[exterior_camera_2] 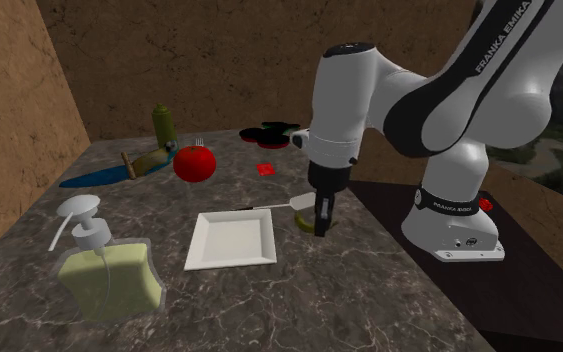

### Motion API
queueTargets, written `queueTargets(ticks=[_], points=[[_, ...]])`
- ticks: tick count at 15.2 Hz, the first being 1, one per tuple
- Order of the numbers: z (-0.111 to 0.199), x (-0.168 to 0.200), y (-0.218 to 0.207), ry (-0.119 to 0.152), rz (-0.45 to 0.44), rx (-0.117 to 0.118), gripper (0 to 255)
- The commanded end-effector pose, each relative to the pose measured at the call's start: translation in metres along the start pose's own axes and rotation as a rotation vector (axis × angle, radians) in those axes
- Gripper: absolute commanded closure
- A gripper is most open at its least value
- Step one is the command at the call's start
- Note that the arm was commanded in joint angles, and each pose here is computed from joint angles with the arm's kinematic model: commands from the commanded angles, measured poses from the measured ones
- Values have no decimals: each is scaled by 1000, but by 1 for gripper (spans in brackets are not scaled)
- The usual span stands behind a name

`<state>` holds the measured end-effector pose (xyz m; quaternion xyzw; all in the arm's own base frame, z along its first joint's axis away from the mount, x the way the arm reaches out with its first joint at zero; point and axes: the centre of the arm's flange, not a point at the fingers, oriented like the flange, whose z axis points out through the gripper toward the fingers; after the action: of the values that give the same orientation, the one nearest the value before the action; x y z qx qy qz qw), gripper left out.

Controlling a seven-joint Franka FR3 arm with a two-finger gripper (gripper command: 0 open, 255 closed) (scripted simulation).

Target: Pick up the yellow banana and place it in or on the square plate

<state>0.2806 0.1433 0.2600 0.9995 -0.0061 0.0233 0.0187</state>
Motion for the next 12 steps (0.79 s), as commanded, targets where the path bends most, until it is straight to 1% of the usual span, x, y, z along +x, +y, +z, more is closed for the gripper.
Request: queueTargets(ticks=[1, 6, 7, 12], points=[[-12, 1, 1, -1, 0, 0, 255], [-38, 2, 2, -1, 0, 0, 255], [-39, 2, 2, -1, 0, 0, 255], [-34, 68, 1, -1, 0, 0, 255]])
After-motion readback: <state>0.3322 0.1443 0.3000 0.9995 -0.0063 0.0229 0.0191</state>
